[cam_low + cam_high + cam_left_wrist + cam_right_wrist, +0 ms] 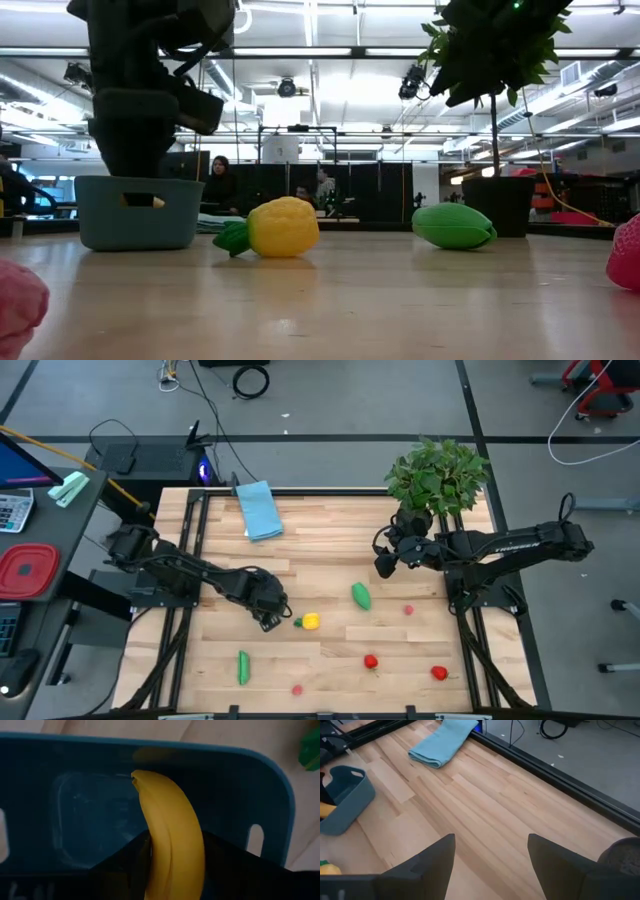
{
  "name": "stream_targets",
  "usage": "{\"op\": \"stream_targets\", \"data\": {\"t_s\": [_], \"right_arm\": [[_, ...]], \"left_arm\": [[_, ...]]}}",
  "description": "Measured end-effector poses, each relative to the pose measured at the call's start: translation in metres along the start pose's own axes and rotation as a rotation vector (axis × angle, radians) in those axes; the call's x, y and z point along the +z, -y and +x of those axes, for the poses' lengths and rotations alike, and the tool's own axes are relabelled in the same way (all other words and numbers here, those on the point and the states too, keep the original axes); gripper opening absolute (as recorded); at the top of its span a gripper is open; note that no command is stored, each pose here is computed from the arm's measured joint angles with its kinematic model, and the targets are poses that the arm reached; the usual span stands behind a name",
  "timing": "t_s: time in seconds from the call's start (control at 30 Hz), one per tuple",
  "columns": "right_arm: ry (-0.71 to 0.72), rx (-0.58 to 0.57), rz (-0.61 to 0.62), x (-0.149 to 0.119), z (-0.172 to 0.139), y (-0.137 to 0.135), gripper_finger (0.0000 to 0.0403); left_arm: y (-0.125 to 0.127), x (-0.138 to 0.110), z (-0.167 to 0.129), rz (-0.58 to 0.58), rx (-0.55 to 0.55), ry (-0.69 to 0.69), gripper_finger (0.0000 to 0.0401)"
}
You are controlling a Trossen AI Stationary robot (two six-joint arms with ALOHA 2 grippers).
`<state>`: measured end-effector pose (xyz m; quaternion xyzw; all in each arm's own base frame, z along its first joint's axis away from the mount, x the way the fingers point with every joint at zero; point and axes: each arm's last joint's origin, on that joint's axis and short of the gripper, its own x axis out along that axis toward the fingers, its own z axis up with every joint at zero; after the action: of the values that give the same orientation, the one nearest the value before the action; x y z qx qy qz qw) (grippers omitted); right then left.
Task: Pick and placing Produce into tupperware
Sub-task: Put the banana into the blue bin, then put the corn into the blue bin
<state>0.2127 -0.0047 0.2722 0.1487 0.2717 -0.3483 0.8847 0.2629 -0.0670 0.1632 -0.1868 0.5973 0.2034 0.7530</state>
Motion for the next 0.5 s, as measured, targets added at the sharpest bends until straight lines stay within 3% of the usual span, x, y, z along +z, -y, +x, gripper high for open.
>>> {"op": "stream_targets", "data": {"t_s": [0.3,0.5], "right_arm": [[0.000,0.000,0.000,0.000,0.000,0.000,0.0260],[0.000,0.000,0.000,0.000,0.000,0.000,0.0260]], "left_arm": [[-0.006,0.007,-0.001,-0.040,-0.036,-0.021,0.0225],[-0.020,0.013,-0.018,-0.104,-0.089,-0.026,0.0221]]}}
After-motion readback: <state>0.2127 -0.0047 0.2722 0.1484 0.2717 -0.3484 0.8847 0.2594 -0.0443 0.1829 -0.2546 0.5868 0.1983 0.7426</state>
